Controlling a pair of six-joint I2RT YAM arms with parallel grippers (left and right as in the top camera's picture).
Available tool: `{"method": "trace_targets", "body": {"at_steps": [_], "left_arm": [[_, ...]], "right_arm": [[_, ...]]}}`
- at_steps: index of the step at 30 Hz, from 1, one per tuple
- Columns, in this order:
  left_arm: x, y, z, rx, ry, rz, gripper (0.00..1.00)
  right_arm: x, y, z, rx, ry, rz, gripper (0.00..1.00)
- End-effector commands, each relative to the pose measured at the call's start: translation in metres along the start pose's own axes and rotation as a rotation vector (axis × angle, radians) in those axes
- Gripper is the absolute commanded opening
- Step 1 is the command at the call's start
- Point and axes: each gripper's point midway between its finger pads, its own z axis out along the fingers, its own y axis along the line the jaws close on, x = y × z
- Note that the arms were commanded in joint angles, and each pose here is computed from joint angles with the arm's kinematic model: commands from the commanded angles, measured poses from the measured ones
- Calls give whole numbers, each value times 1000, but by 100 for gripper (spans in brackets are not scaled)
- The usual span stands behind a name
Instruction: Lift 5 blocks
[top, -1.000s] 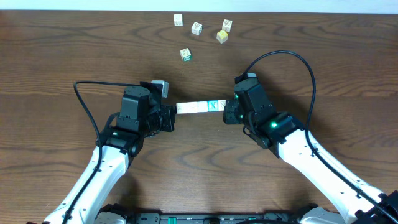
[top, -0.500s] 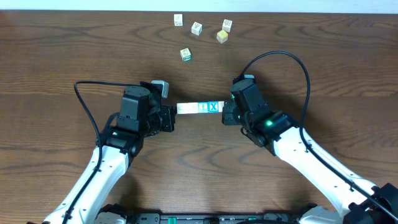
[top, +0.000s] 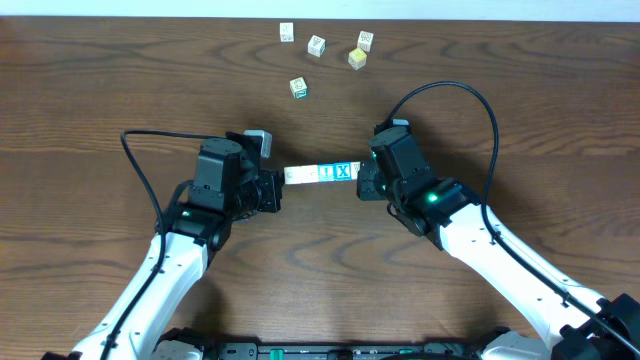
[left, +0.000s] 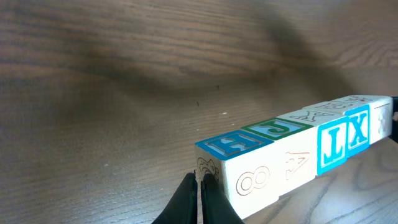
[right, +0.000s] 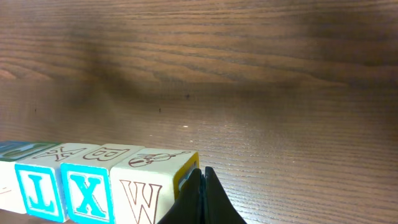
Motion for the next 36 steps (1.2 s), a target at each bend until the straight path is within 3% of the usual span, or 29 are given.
{"method": "trace_targets", "body": {"at_steps": [1,36], "left_arm": [[5,-58,-1,256,68,49,7],[6,-56,1,250,73,45,7]], "right_arm": [[21,85,-20,-329,107,-79,1],[31,83,-3,-299,135,-87,1]]}}
